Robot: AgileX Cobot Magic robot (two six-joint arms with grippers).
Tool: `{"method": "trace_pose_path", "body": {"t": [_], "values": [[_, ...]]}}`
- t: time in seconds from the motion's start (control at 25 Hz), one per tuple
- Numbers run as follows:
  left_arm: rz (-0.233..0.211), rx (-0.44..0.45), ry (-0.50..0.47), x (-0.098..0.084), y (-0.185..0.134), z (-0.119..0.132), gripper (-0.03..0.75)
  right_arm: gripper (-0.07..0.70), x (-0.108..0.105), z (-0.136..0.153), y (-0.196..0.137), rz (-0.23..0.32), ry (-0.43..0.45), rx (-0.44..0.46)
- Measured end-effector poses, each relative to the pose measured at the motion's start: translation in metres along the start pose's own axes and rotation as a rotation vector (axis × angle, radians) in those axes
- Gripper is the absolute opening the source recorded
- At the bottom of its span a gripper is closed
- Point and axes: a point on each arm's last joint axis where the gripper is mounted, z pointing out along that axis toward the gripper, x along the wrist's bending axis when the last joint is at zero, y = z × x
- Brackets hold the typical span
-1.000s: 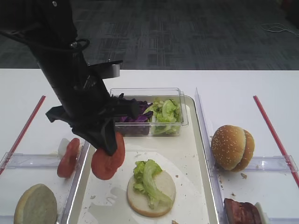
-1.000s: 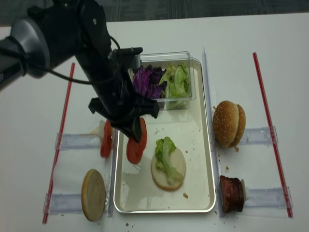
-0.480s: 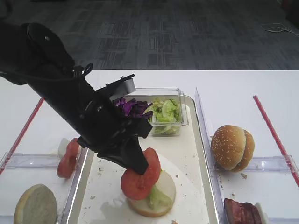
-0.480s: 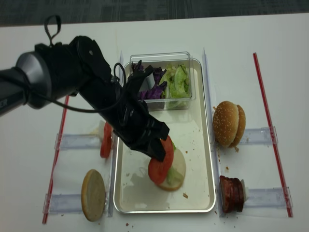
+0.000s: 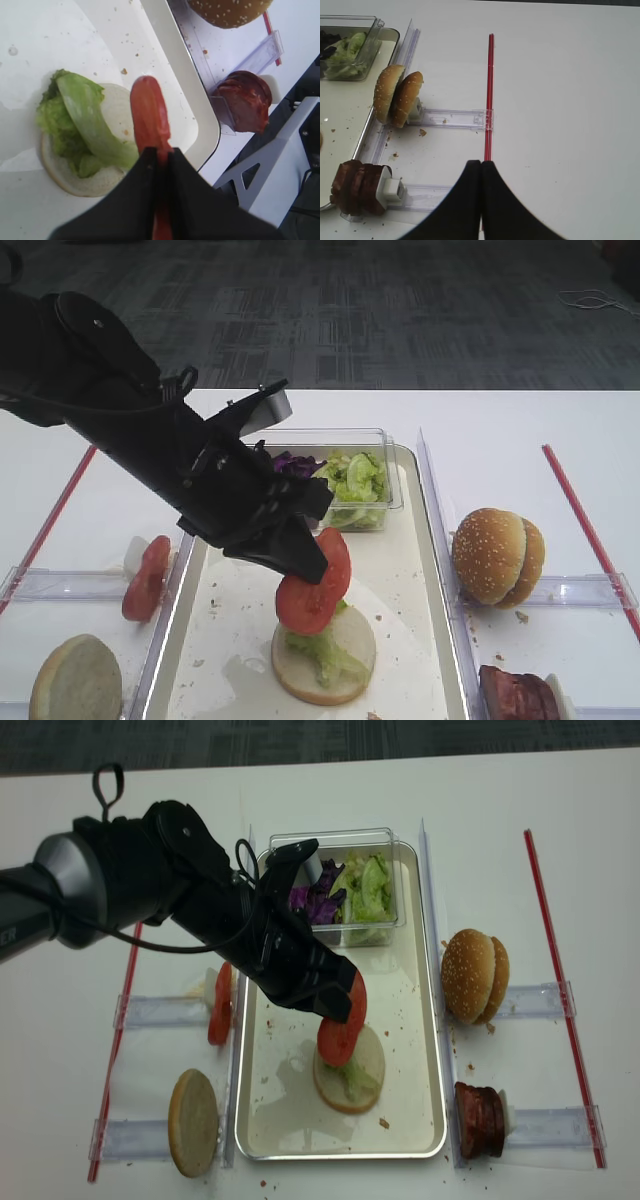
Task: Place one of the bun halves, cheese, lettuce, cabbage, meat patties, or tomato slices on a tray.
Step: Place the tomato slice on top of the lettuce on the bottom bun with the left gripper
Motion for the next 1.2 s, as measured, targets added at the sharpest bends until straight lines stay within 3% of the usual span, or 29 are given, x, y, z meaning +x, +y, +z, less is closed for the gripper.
{"method": "trace_pose_path", "body": {"t": [0.48, 1.2], "values": [[-0.089, 0.014, -0.083, 0.016, 0.004, 0.029, 0.038, 0.063, 0.0, 0.0, 0.0, 0.0, 0.0, 0.0], [-0.125, 0.064, -0.086, 0.029, 0.001, 0.046, 0.038, 0.063, 0.0, 0.0, 0.0, -0.004, 0.0, 0.0]]}}
